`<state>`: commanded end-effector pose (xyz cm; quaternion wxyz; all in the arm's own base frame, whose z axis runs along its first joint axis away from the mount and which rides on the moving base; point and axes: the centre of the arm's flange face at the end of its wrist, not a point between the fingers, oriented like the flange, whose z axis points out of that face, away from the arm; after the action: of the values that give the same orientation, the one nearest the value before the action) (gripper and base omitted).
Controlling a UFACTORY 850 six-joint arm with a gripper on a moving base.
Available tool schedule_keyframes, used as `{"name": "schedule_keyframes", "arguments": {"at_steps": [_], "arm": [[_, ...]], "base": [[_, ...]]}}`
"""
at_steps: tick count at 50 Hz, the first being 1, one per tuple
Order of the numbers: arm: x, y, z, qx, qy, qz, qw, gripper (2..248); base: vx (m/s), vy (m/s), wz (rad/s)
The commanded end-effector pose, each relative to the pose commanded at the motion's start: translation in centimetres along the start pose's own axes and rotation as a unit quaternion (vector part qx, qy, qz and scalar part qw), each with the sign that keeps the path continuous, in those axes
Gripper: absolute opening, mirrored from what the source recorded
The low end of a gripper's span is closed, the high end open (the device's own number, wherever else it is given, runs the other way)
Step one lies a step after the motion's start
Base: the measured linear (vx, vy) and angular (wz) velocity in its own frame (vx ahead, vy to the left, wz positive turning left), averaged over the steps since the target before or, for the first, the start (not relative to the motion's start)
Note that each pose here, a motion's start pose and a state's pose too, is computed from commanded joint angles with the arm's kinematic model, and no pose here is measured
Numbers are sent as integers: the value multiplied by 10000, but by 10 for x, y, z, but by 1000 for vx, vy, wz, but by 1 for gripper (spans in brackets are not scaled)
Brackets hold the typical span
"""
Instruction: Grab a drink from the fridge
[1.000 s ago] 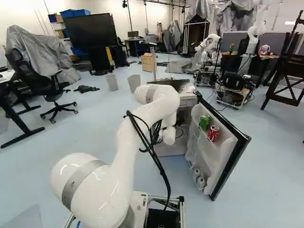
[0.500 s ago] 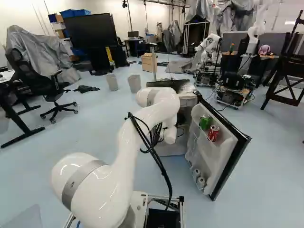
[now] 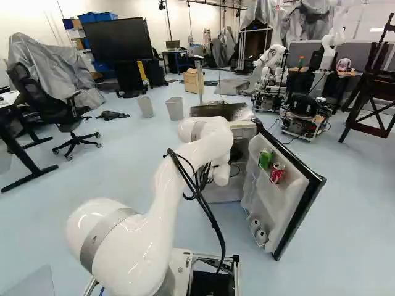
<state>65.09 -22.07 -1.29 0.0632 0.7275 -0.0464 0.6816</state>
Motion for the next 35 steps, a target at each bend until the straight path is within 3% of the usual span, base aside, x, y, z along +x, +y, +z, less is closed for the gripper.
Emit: {"name": "schedule_keyframes", "arguments": {"at_steps": [35], "arm": [[-12,1,9,-78,-342,3,9994,247]], "base": [[0,0,0]]}}
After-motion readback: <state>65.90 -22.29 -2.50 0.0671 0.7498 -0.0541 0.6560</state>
